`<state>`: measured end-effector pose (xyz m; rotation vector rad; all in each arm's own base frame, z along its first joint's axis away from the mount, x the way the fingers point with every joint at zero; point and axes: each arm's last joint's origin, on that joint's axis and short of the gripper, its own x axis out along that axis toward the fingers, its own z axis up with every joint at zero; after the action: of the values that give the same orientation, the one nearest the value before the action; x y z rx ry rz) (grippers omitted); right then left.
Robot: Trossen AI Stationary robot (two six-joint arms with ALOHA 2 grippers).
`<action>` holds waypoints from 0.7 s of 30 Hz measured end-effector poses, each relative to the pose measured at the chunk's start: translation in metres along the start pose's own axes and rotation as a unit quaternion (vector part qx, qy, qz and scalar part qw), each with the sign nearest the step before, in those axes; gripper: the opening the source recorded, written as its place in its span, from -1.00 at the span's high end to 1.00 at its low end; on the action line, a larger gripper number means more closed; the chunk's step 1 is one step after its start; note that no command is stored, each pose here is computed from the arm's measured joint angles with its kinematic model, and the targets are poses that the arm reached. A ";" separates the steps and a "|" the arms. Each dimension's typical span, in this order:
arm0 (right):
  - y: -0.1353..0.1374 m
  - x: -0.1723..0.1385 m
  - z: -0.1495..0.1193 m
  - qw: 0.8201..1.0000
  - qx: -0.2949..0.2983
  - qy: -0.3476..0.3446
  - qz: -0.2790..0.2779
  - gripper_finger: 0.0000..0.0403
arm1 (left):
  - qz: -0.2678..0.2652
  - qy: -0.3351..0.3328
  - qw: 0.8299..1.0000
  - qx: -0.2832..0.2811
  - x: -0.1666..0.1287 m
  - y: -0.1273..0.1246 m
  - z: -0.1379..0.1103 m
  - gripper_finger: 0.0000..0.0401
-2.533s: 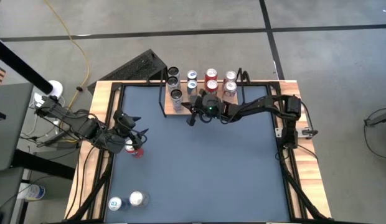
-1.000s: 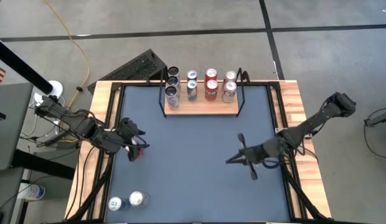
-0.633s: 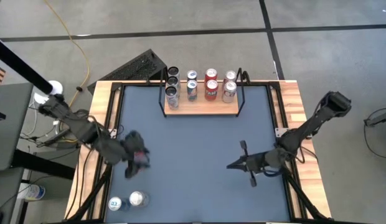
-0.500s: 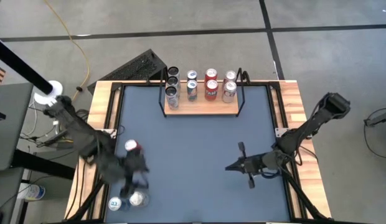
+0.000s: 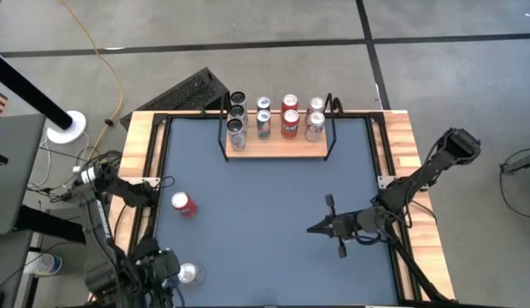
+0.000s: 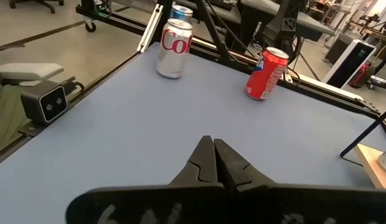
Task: Place canned beverage on shelf
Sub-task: Put the blue soda can on the shelf aligned with the other blue soda cans
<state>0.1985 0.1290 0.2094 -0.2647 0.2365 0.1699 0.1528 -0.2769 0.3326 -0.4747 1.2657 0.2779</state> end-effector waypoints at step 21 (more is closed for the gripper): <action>0.001 0.000 -0.005 0.998 -0.054 0.024 0.007 1.00 | 0.063 0.070 0.975 -0.199 0.021 0.004 -0.020 -0.46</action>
<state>0.1972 0.1282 0.2045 -0.3746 0.2783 0.1913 0.1402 -0.2847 0.3071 -0.7678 1.3852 0.6209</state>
